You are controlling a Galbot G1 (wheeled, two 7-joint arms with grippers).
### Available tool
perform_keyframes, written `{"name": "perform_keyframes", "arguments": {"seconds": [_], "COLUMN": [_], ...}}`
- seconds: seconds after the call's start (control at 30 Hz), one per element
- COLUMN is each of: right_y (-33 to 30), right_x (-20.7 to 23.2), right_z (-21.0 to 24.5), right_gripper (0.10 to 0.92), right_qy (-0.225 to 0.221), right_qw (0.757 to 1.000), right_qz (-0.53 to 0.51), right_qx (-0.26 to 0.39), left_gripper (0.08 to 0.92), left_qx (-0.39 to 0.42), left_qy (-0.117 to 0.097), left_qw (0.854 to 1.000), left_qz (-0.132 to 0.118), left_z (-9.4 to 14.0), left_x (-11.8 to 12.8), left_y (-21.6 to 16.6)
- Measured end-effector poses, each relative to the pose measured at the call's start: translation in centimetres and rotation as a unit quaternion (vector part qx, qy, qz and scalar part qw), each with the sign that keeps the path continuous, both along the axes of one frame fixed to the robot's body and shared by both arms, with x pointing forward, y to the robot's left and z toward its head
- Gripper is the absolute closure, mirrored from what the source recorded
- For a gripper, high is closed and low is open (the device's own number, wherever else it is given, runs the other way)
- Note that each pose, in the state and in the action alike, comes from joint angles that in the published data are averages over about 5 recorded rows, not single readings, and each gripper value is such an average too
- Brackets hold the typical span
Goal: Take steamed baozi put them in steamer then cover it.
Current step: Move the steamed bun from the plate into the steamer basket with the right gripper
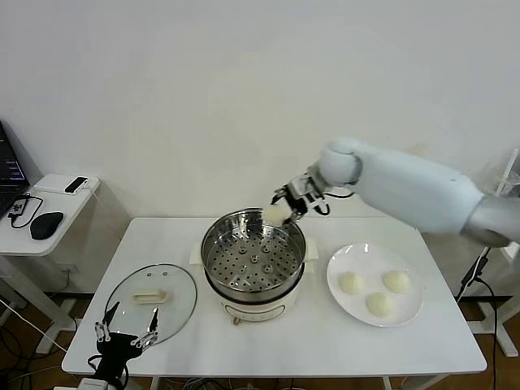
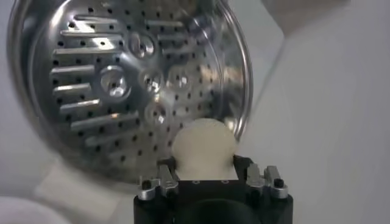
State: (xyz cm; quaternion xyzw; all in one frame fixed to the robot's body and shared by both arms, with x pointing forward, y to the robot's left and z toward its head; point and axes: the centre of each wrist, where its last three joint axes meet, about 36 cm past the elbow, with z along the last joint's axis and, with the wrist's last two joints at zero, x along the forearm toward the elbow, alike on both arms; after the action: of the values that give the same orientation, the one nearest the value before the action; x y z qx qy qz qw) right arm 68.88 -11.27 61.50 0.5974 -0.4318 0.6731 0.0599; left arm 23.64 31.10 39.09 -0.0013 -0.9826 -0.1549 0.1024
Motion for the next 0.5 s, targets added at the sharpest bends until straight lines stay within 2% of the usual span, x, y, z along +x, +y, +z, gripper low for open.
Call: {"name": "perform_keyframes", "arguments": {"seconds": [0.5], "right_y": [4.6], "right_x": [2.3], "right_z": [-3.9], "right_gripper": [0.420], "right_qy": [-0.047], "right_qw": [0.989], "right_qz": [0.122], "right_qx": [-0.063], "left_gripper": [0.177], "left_qx": [0.004], "left_qy": [-0.005], "left_qw": [1.000], "left_qz": [0.006], "left_z": [0.5], "left_x": [0.0], "left_y": [0.6]}}
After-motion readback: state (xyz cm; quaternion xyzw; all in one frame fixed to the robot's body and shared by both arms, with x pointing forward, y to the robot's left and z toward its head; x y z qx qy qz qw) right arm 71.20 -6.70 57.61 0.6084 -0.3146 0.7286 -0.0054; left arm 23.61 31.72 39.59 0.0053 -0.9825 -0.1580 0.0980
